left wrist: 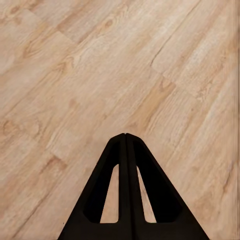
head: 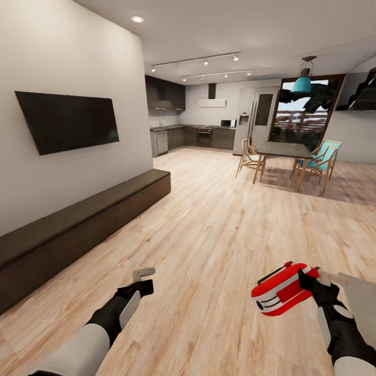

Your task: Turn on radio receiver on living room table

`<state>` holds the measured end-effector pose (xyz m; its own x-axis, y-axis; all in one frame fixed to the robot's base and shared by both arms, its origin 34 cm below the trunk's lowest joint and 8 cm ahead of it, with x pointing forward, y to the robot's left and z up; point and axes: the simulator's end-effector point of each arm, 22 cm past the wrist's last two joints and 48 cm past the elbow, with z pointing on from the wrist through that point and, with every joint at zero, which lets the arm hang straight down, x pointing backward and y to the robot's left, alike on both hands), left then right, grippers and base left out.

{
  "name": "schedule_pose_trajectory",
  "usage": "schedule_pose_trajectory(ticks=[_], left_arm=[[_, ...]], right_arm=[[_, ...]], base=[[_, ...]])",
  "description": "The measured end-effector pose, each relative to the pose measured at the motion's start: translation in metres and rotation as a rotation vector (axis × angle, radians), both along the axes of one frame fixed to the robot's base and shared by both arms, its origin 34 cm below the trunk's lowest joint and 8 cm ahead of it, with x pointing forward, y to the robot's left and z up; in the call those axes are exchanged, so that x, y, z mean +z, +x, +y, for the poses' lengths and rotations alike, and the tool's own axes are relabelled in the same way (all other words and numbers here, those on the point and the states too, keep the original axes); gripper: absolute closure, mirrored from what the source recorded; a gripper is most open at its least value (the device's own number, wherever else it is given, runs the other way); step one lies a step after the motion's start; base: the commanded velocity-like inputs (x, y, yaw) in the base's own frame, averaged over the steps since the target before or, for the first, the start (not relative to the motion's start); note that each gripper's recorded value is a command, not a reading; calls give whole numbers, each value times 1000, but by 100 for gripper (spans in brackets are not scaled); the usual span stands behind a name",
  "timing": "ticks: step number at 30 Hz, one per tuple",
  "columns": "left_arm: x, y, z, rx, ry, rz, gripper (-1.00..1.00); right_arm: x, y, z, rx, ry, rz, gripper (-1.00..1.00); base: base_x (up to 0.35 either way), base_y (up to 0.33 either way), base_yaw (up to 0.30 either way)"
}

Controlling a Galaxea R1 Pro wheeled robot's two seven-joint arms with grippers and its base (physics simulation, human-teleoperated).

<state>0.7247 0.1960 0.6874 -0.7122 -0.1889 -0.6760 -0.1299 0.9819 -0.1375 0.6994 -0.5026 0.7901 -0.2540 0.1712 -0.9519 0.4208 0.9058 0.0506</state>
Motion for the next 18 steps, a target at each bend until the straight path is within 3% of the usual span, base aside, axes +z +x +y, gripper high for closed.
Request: schedule_pose_trajectory(ticks=[4,8,18], left_arm=[[2,1,-2,-2,-8,-9,100],[4,4,-1,2,-9,-24,100],[4,4,-1,3,-10,-27,100]], right_arm=[[3,-2,-6,-17,2,-12,100],[1,-1,0,-8,7,-10,100],[0,-2,-1,-15,13,-11,100]], base=[[-4,-330,0],[-15,-116,-65],[-1,-8,-278]])
